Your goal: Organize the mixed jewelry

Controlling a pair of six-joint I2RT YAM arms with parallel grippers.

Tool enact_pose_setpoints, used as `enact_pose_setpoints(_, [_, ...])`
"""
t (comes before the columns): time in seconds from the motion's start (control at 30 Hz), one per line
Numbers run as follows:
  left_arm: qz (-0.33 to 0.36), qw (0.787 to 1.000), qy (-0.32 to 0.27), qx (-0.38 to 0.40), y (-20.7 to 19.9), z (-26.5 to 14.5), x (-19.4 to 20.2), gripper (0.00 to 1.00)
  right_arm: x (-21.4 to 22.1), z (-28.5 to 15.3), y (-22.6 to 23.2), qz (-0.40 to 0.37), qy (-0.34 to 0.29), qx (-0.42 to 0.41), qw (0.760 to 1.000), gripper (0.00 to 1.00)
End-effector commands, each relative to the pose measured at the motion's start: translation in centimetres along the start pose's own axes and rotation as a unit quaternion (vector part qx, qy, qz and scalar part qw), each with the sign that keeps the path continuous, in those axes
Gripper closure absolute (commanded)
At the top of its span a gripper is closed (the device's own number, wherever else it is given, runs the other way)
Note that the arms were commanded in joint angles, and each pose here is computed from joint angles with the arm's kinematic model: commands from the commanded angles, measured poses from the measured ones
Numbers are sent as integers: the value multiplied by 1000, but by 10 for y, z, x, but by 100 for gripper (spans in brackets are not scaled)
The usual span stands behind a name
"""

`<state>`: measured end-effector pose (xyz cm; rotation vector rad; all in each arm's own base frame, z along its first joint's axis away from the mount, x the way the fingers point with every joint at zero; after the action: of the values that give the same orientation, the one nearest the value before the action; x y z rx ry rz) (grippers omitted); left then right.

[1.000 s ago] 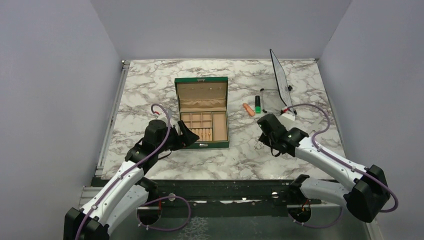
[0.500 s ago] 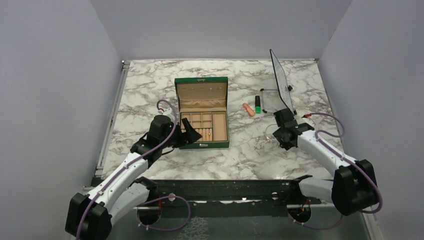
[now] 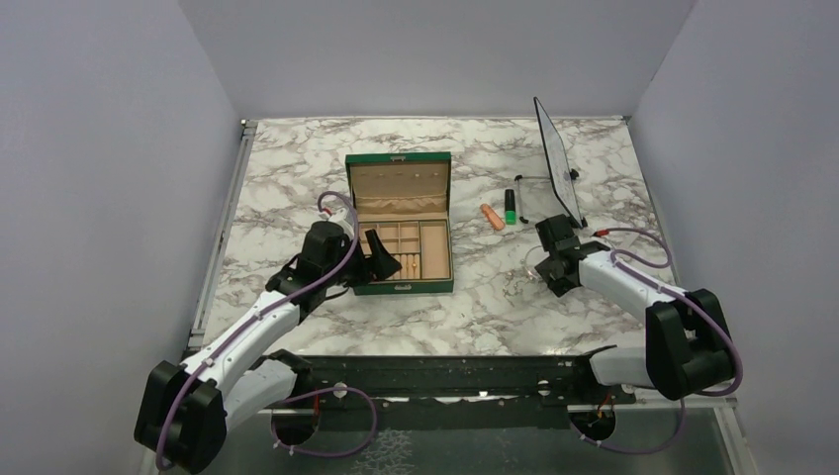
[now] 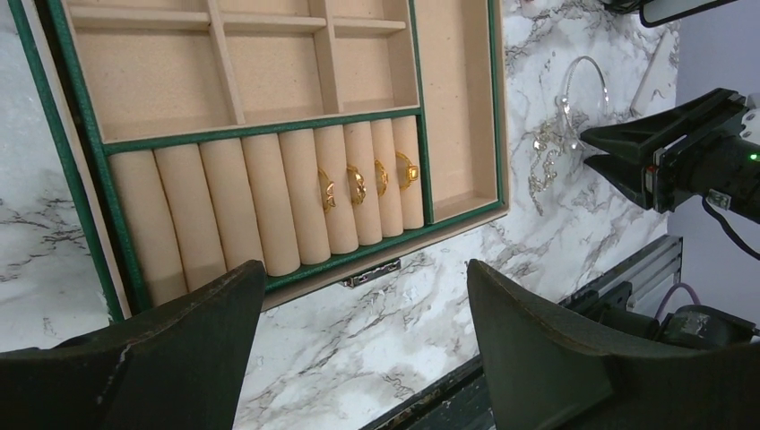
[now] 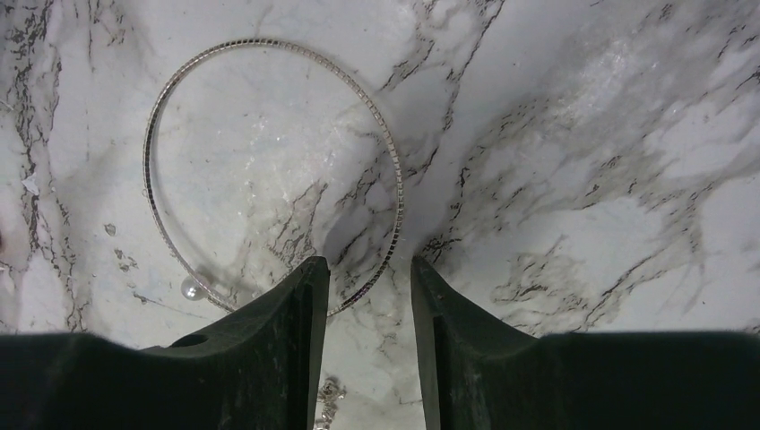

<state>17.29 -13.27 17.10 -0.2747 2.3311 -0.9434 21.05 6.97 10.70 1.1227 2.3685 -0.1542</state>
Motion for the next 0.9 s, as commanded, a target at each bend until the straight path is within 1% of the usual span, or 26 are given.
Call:
enact_pose_setpoints(0.0, [28,999,-30,20,-13,-3,-16,16,1,7,0,26,-8,-8,1000,60])
enact_pose_setpoints(0.17, [34,999,-39,17,-15,-6,-19,16,3,9,-1,33,-3,0,999,76])
enact_pose_setpoints(0.3, [34,998,-43,17,-16,-8,-19,16,0,3,0,33,-7,-10,999,92])
enact_pose_setpoints(0.4, [33,998,-43,16,-17,-10,-20,16,-3,-6,2,24,-6,-40,999,98])
enact_pose_setpoints(0.53, [33,998,-47,16,-21,-14,-23,16,-9,-26,6,22,-3,-114,993,99])
enact_pose_setpoints(0.63, [32,998,-58,12,-23,-17,-27,16,-12,-42,12,11,-5,-196,981,99])
enact_pose_setpoints(0.7, [26,997,-68,2,-24,-19,-30,16,-14,-51,17,-9,-8,-245,969,99])
enact_pose_setpoints(0.77, [19,996,-85,-12,-24,-23,-34,16,-16,-59,20,-24,-9,-283,959,99])
enact_pose_setpoints(0.87, [5,991,-130,-43,-24,-31,-42,16,-18,-69,25,-48,-15,-334,941,99])
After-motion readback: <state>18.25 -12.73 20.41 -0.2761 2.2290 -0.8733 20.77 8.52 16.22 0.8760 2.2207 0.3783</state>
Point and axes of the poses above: each gripper's point midway between its finger pads, its own z axis out along the fingers, its own y axis along the line the jaws close on, x = y × z, the point moved 10 cm from there along -z, back along the fingers, and after that the axes turned 7 degrees about -z, right-handed, at the moved point
